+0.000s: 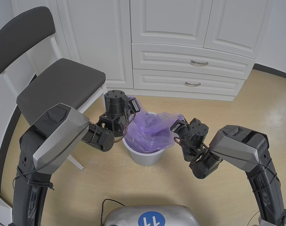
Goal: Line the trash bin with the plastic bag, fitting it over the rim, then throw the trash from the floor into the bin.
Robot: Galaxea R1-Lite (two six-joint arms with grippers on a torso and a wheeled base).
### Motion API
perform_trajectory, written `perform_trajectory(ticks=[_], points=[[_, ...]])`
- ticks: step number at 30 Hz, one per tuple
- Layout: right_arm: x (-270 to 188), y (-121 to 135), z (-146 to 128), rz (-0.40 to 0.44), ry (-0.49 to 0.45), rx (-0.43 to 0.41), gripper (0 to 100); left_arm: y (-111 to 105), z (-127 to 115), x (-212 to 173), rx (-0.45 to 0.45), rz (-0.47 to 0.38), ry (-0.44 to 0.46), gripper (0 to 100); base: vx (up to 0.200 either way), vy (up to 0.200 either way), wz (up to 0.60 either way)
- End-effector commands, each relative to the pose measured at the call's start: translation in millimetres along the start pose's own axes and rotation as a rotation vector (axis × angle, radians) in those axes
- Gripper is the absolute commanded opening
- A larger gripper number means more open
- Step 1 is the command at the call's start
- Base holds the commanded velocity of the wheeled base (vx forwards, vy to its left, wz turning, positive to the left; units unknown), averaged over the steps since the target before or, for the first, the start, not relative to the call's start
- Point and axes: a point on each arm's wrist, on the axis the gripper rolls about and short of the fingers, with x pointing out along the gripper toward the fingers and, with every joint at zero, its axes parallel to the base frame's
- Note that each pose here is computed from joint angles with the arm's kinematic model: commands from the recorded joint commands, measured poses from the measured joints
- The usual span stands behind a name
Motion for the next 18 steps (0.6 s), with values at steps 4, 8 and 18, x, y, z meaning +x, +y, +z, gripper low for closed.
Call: perform_trajectory(ticks=[4, 8, 18], points=[[-20.1, 16.7, -34.8, 0.040, 0.075, 0.015, 0, -3.9, -22.8, -5.0, 0.031, 0.010, 0.090, 0, 0.000, 0.000, 0.00], [-21.7, 17.5, -50.6, 0.047, 0.100, 0.016, 0, -6.6, -41.0, -6.1, 0.041, 0.005, 0.124, 0, 0.000, 0.000, 0.00], [7.5, 34.5, -75.9, 0.076, 0.115, 0.025, 0, 2.9, -75.6, 8.9, 0.021, 0.019, 0.152, 0, 0.000, 0.000, 0.00]])
